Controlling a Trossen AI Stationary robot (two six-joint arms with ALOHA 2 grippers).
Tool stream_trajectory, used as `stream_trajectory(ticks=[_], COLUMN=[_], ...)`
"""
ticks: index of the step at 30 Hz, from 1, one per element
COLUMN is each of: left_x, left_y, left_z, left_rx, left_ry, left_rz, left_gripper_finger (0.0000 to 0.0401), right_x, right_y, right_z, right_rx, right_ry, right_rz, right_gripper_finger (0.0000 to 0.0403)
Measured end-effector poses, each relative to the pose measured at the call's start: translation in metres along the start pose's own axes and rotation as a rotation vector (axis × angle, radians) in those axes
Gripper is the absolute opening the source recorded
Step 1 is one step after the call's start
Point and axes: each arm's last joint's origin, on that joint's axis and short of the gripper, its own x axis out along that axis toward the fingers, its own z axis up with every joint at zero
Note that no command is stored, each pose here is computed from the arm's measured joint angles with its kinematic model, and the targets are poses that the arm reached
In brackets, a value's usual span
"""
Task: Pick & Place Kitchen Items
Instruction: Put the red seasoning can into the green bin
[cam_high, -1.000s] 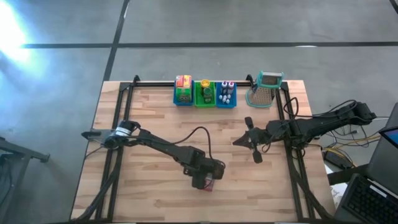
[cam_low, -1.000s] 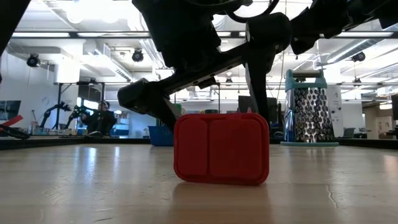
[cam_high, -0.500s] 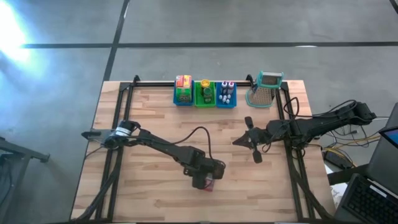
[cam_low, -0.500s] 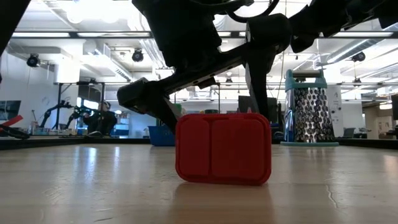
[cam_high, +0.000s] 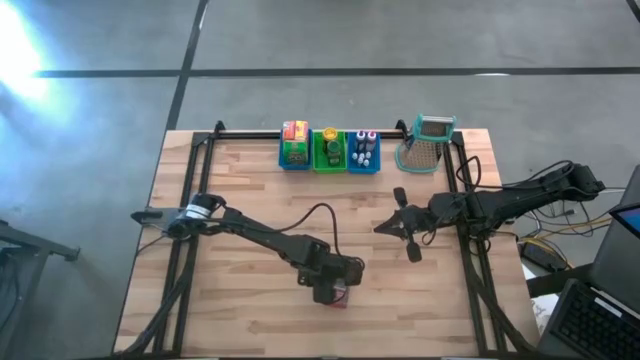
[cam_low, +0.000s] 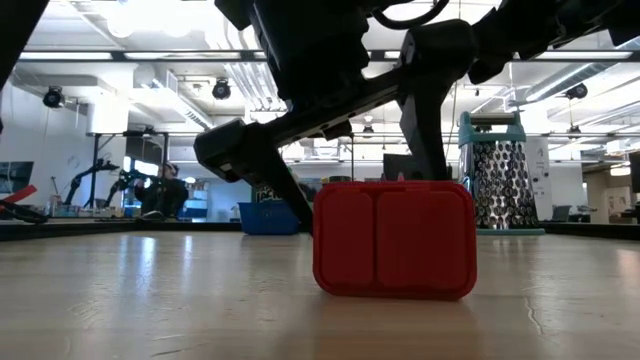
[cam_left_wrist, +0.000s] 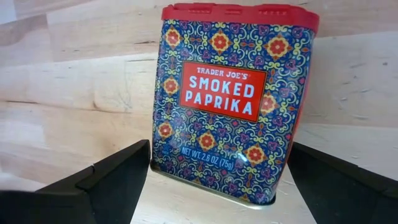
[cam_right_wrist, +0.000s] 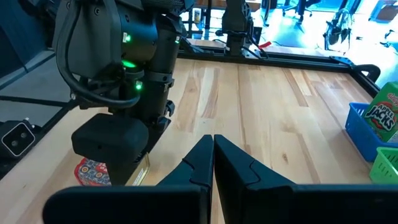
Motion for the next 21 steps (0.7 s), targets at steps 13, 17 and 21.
stream_trajectory(ticks=[13, 17, 21], left_x=[0.0001, 0.0006, 0.0010], left_y=[-0.0002, -0.0004, -0.0041], left_z=[0.0009, 0.0021, 0.0052], left_rx=[-0.014, -0.096, -0.108], left_ry=[-0.001, -0.002, 0.003], left_rz=[0.000, 0.001, -0.028], left_gripper_finger=[0.0378, 0.0377, 0.0377], right_x=[0.0000, 0.0000, 0.0000], right_y=[0.0000, -0.0001, -0.0001], right_z=[0.0007, 0.0027, 0.0044], right_rx=[-0.002, 0.004, -0.001], right_ry=[-0.007, -0.028, -0.046], right_rz=[0.001, -0.004, -0.005], right_gripper_finger=[0.0008, 0.0008, 0.0008])
